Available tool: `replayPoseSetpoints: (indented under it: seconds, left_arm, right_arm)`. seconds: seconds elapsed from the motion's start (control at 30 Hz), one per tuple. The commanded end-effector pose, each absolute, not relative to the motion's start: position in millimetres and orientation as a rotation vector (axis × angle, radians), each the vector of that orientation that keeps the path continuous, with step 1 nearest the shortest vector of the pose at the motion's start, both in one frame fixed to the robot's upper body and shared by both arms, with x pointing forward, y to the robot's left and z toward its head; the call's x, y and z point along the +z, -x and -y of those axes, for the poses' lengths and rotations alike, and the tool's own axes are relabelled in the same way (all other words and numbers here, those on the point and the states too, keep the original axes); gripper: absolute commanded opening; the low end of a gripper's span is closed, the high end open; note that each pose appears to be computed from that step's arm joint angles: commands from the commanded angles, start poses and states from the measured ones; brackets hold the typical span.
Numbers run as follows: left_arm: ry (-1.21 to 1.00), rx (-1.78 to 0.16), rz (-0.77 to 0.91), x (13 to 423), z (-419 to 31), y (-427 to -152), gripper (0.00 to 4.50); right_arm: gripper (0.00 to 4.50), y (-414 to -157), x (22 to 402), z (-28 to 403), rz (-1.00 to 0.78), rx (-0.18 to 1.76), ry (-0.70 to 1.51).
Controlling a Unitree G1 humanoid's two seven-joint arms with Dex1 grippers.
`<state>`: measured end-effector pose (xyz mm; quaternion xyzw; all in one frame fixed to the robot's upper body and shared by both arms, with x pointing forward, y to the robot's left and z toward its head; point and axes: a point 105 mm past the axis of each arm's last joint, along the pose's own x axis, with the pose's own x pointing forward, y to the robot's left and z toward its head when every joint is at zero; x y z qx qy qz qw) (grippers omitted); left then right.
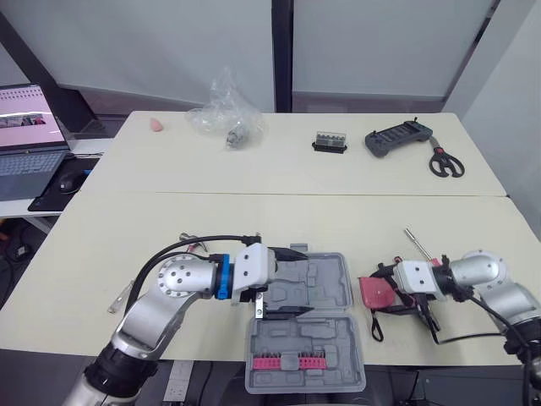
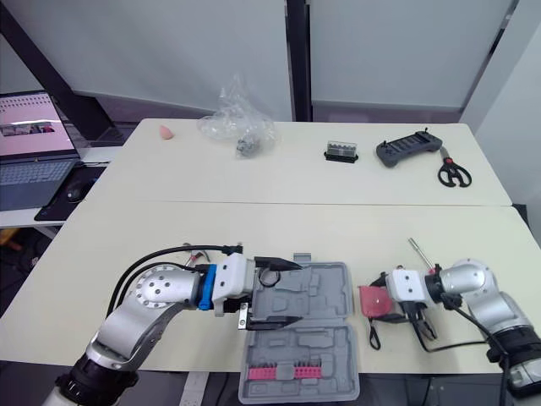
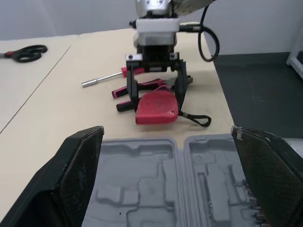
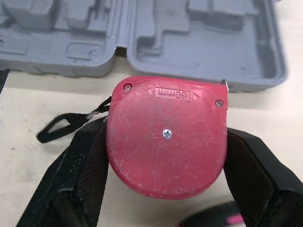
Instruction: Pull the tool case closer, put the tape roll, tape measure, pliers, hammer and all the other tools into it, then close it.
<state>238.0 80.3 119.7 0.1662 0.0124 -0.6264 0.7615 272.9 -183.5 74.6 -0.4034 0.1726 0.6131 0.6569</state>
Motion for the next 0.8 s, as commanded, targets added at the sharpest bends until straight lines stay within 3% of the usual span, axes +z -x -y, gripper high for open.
replayPoseSetpoints:
  seconds: [0.03,0.23,0.8]
  left_arm:
    - [-0.343,-1.304,0.012,133,-88,-237,4.50]
    - [-0.322,-1.262,-0.006,135,-94,-237,4.50]
    - [-0.357,-1.239,-0.046,128,-104,-239,4.50]
  right_arm:
    - [3.15,-281,97,153,-0.364,1.351,0.956]
    - [3.15,-292,97,115,-0.384,1.330,1.015]
    - [3.15,-313,67,94,-0.438,1.286,1.169]
